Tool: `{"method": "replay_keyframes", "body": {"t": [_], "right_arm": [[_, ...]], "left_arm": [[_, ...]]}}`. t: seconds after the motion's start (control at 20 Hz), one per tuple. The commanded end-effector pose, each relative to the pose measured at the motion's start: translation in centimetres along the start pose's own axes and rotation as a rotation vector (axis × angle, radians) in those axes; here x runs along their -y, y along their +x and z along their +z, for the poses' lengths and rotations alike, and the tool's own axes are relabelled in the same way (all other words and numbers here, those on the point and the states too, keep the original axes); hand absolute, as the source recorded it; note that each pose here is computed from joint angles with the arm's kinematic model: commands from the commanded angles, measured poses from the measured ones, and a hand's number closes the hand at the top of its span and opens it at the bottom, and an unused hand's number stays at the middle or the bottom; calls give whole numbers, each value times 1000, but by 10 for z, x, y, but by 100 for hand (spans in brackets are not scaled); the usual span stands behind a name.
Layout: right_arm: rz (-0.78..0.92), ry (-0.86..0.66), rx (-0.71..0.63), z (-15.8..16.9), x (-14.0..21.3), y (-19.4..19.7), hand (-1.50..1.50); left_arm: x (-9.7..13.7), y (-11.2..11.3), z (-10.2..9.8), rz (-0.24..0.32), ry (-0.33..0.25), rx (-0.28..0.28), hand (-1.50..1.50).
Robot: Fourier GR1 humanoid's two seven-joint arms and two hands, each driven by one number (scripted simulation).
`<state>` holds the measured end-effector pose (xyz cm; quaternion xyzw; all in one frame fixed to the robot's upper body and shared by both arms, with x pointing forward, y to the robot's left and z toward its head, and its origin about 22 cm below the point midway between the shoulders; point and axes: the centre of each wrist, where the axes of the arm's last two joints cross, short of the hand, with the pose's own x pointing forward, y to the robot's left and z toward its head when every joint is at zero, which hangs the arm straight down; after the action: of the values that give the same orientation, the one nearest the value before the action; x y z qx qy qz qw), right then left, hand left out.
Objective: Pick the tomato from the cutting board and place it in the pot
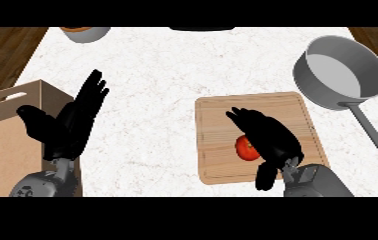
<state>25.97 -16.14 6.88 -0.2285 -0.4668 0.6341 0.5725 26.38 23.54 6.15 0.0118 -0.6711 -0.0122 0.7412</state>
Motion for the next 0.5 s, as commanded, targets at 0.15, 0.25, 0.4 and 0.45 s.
{"method": "replay_keyframes", "body": {"t": [0.15, 0.25, 0.4, 0.45], "right_arm": [[65, 30, -76, -7, -8, 8, -150], [89, 68, -74, -25, -19, -5, -150], [88, 92, -84, -23, -25, -4, -150], [97, 77, -85, -16, -26, -11, -150]], "left_arm": [[-2, 15, -3, 33, -10, -7, 0], [26, -15, 8, 17, 0, 4, 0], [-4, -8, 3, 30, -3, 16, 0], [7, -6, 10, 20, -4, -13, 0]]}}
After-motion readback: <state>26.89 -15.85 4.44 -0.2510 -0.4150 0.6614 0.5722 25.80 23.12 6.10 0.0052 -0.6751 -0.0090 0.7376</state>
